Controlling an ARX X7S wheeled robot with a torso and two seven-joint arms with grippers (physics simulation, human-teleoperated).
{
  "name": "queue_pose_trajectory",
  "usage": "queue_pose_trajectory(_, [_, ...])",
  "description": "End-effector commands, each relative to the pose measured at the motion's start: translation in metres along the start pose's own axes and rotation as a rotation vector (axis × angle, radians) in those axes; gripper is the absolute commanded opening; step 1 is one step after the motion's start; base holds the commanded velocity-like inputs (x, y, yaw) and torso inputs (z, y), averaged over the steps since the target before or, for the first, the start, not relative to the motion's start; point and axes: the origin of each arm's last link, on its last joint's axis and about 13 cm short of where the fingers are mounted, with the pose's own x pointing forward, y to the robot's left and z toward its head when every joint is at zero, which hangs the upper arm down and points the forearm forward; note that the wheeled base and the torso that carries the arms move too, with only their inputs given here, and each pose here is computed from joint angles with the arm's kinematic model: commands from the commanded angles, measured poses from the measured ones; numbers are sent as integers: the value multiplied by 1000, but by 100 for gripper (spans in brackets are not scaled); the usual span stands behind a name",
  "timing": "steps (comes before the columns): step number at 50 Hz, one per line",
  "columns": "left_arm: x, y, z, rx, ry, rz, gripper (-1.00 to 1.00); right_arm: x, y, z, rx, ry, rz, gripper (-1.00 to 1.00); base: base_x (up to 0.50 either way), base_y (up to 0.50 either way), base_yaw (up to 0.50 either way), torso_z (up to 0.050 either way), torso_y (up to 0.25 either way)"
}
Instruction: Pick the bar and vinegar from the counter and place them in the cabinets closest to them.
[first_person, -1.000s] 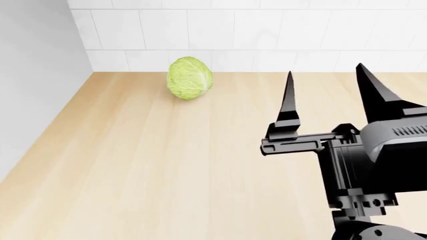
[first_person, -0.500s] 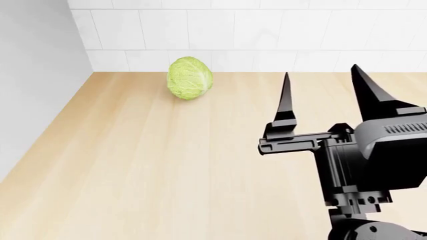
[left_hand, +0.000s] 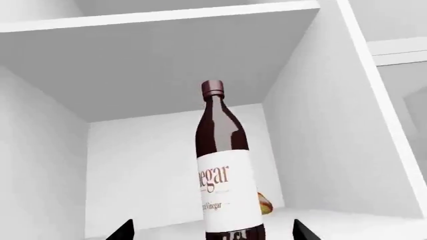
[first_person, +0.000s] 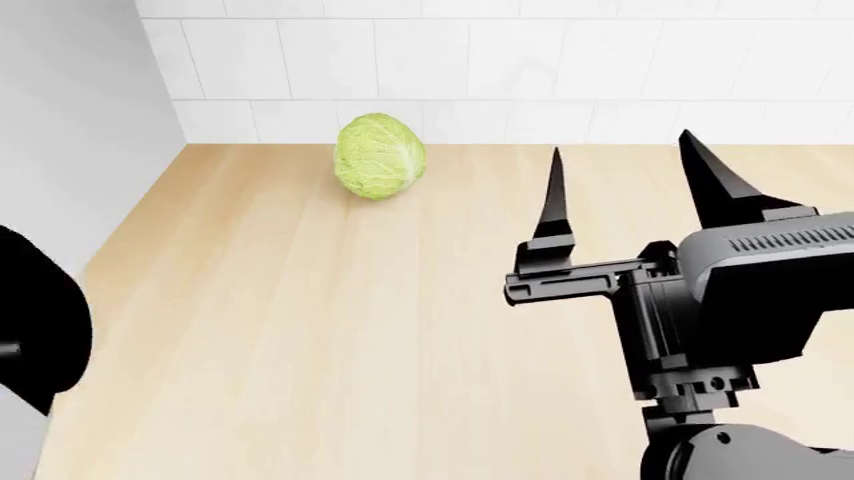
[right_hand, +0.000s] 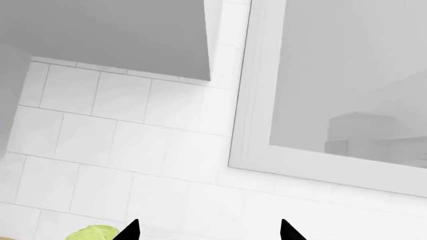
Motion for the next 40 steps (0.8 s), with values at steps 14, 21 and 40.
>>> queue_pose_trajectory(14, [-96, -3, -108, 47, 183, 92, 100, 2, 1, -3, -33, 35, -10, 100, 0, 0, 0, 0, 0])
queue_pose_trajectory(21, [-108, -2, -125, 48, 229, 119, 100, 2, 1, -5, -33, 38, -13, 100, 0, 0, 0, 0, 0])
queue_pose_trajectory(40, [-140, 17, -161, 52, 354, 216, 100, -1, -5, -10, -32, 61, -75, 100, 0, 0, 0, 0, 0])
